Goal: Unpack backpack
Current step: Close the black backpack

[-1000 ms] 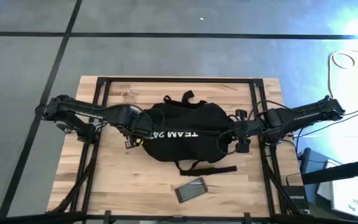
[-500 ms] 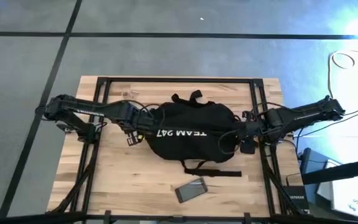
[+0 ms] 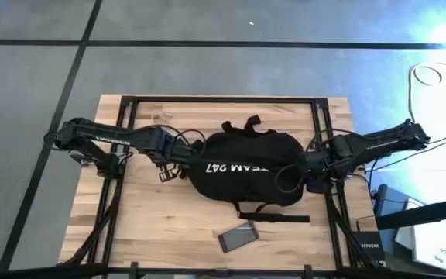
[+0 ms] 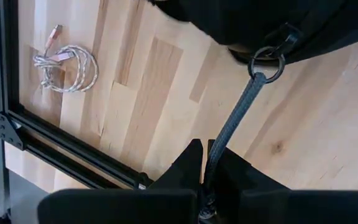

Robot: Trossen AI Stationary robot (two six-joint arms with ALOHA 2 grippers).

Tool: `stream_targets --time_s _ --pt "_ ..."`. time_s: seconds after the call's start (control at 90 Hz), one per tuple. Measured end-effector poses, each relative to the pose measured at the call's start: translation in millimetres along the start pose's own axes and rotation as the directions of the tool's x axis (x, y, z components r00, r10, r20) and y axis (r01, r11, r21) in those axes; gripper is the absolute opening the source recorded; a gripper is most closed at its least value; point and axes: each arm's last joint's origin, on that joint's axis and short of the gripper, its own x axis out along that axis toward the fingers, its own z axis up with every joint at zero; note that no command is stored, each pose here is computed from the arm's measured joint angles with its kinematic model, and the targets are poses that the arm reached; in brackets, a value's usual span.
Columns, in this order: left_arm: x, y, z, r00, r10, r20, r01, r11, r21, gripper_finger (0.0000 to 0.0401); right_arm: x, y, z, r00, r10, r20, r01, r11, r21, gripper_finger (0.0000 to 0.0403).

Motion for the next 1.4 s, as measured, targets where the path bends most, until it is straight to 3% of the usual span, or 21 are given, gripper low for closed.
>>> stream_targets --time_s 0.656,0.933,1.133,1.278,1.4 --pt "-0.3 -1.5 1.9 1.0 -0.027 0.013 0.027 1.0 0.0 0.0001 -1.6 -1.0 -15.5 0.972 0.109 -0.21 -0.101 0.994 0.051 0.0015" --pt "0.0 -2.7 2.8 0.999 -0.047 0.017 0.046 0.999 0.006 0.0001 -2.3 -1.9 -16.8 0.975 0.104 -0.196 -0.096 0.994 0.051 0.0018" --pt "-2.2 -11.4 14.1 0.979 -0.156 0.128 0.143 0.984 0.107 0.0043 -1.4 -2.8 -12.3 0.993 0.04 -0.114 -0.035 0.998 0.05 0.007" --pt "-17.9 -14.5 28.9 0.929 -0.229 0.29 0.187 0.968 0.168 0.0109 -1.3 -5.1 -10.7 0.997 -0.045 -0.069 0.05 0.996 0.072 0.01" --pt "-40.9 -23.6 42.9 0.808 -0.315 0.498 0.217 0.945 0.247 0.0157 -1.3 -6.1 -4.8 0.991 -0.129 0.025 0.127 0.989 0.08 0.0131"
